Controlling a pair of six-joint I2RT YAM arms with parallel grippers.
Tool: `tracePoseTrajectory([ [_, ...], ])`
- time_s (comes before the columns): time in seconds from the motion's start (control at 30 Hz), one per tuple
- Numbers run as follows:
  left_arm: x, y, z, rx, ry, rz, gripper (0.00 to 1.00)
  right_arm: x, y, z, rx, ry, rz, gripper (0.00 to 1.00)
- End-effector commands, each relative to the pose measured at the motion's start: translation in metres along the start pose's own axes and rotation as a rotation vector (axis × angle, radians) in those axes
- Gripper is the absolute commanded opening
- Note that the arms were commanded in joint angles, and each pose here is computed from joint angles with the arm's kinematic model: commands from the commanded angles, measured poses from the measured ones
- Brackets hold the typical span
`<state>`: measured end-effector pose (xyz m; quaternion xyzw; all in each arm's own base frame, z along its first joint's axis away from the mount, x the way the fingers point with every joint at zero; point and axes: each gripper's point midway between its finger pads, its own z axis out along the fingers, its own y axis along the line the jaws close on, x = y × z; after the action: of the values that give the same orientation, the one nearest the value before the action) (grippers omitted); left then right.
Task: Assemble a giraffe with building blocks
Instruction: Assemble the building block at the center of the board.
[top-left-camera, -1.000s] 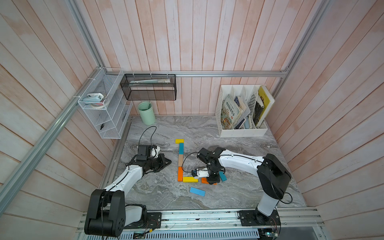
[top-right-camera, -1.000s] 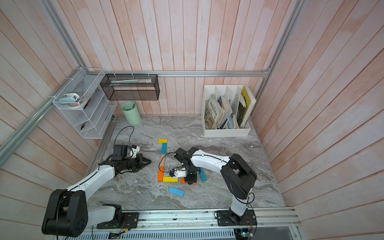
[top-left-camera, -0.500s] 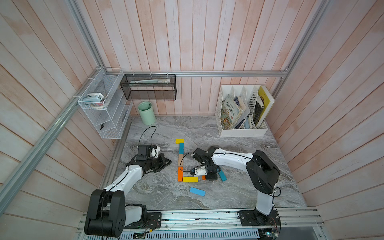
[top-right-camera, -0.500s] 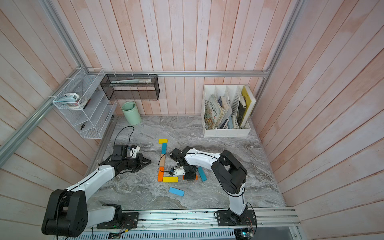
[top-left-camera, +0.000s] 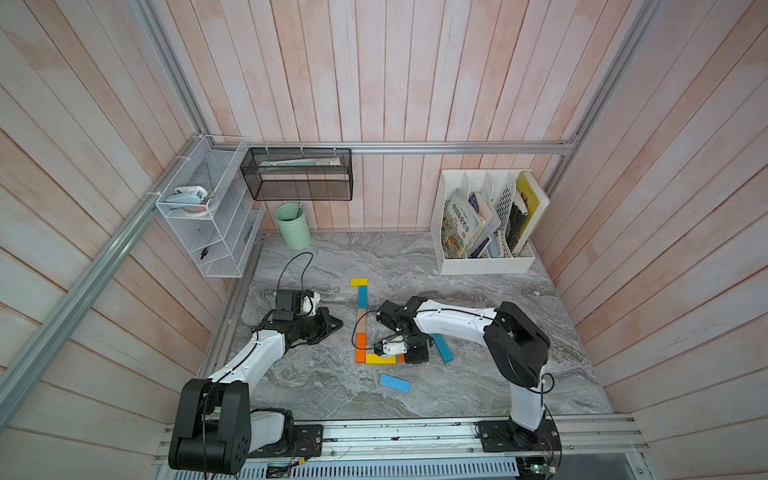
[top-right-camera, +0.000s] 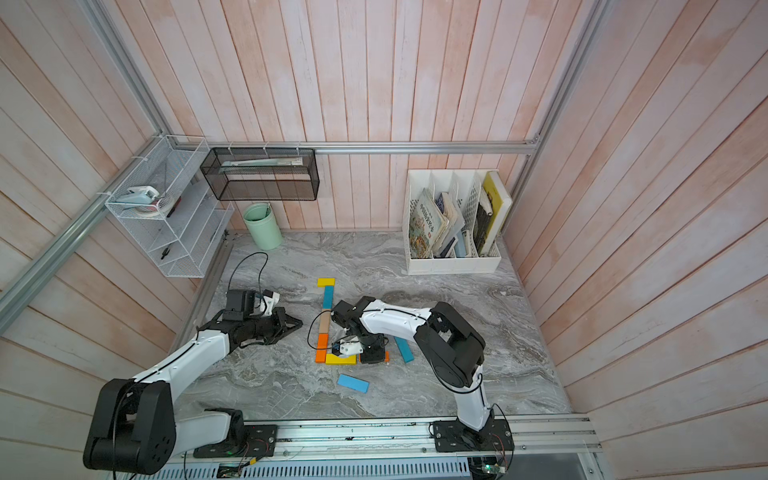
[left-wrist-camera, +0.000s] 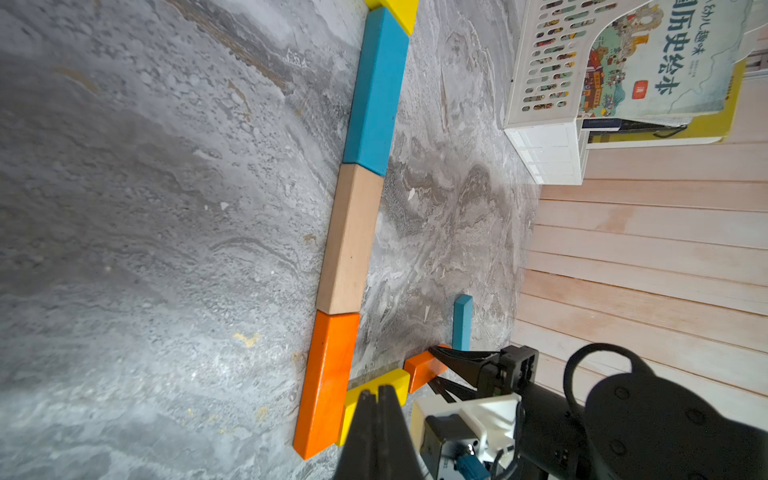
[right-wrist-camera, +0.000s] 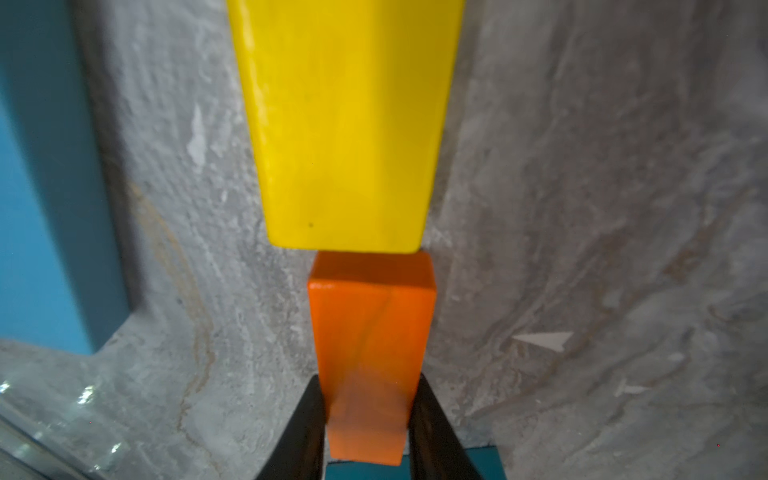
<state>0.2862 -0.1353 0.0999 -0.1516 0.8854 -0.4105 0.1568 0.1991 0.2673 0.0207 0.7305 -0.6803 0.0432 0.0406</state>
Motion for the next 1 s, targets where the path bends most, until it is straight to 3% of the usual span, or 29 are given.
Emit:
tracePoseTrajectory([
  [0.0, -0.001, 0.003, -0.002, -0.01, -0.013, 0.018, 0.0, -0.006, 0.005, 0.006, -0.032, 0.002, 0.004, 0.0],
  [0.87, -0.001, 0.002, -0.002, -0.005, -0.014, 0.023, 0.0, -0.009, 0.021, 0.011, -0.085, 0.002, 0.024, 0.0],
  [0.97, -0.001, 0.002, -0.002, -0.005, -0.013, 0.023, 0.0, -0.006, 0.022, 0.013, -0.083, 0.006, 0.027, 0.14],
])
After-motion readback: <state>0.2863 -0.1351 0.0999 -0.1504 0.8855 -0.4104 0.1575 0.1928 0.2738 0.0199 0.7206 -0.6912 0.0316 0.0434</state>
